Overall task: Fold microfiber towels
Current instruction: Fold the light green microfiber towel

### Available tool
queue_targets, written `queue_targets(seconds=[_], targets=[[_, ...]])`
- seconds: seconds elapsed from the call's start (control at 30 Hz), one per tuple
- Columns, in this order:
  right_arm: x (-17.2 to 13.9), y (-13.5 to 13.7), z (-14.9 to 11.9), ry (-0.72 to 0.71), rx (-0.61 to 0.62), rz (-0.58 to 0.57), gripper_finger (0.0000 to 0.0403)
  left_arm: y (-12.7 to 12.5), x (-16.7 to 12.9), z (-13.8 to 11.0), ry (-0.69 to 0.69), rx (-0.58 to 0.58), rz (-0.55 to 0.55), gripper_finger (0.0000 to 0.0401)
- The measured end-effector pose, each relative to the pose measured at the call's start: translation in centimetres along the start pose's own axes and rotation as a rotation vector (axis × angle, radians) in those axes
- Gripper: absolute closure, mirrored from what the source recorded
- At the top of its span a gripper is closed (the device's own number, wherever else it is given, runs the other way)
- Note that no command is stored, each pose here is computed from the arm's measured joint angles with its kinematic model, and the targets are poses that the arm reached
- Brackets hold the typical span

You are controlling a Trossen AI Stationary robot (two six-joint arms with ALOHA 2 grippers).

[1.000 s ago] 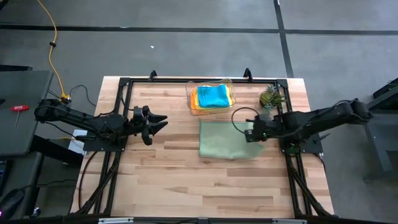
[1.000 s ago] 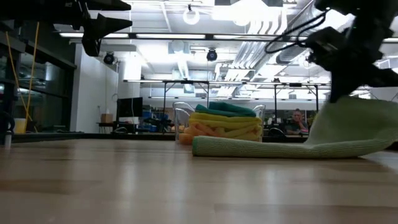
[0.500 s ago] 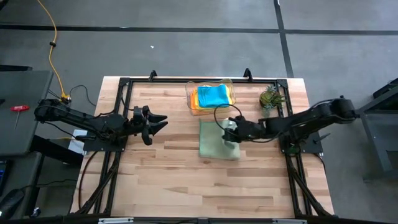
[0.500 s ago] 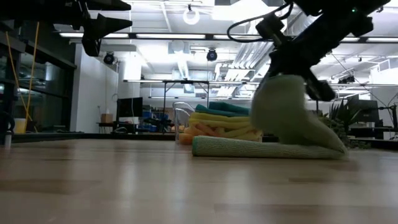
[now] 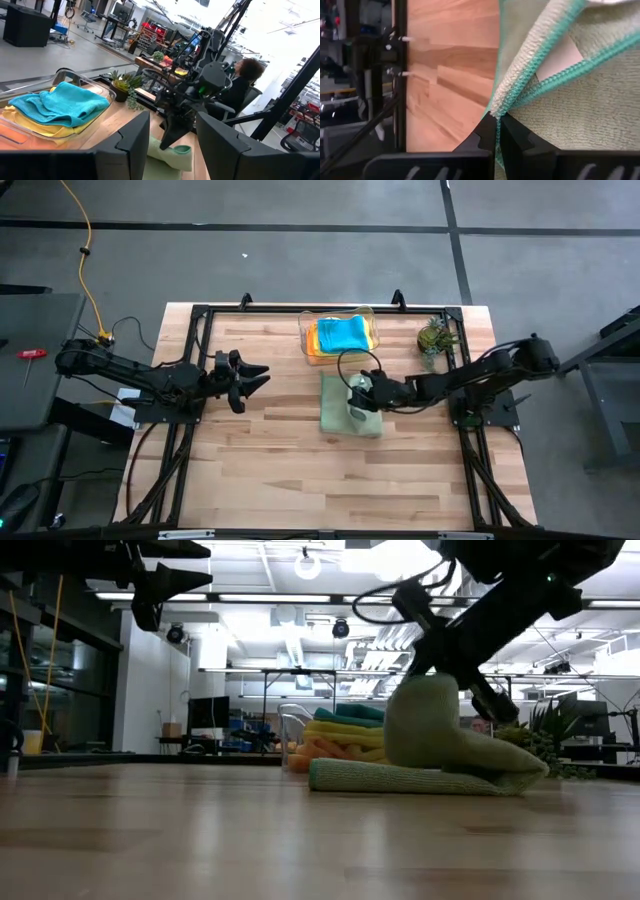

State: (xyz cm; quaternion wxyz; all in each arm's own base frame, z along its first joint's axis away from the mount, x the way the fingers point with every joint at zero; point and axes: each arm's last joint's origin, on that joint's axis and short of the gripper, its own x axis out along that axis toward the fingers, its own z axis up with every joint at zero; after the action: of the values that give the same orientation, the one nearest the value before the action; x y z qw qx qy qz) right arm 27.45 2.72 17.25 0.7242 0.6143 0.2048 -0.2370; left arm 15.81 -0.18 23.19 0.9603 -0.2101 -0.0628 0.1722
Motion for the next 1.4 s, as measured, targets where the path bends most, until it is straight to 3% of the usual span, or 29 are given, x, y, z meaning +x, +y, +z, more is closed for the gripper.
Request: queue_targets(seconds=[0.53, 0.9, 1.0, 1.2, 1.4], targets=[[1.9, -0.3, -0.2, -0.052, 0.050, 0.044, 0.0394, 0.0, 0.0, 0.0, 0.000, 0.000, 0.001, 0.0249], [2.0, -0.1, -0.2, -0.060, 0.035, 0.063, 0.0259, 0.0, 0.0, 0.0, -0.001, 0.000, 0.004, 0.0249], [1.9, 0.5, -0.1, -0.087, 0.033, 0.120, 0.0230, 0.0, 0.0, 0.0, -0.005, 0.001, 0.013, 0.0249], [0.5, 2.1, 1.3, -0.133, -0.102, 0.231, 0.0215, 0.1, 0.0, 0.0, -0.010, 0.001, 0.024, 0.0249], [-0.9, 2.7, 1.5, -0.071, -0.228, 0.220, 0.0215, 0.1, 0.0, 0.1, -0.013, -0.011, 0.023, 0.0249]])
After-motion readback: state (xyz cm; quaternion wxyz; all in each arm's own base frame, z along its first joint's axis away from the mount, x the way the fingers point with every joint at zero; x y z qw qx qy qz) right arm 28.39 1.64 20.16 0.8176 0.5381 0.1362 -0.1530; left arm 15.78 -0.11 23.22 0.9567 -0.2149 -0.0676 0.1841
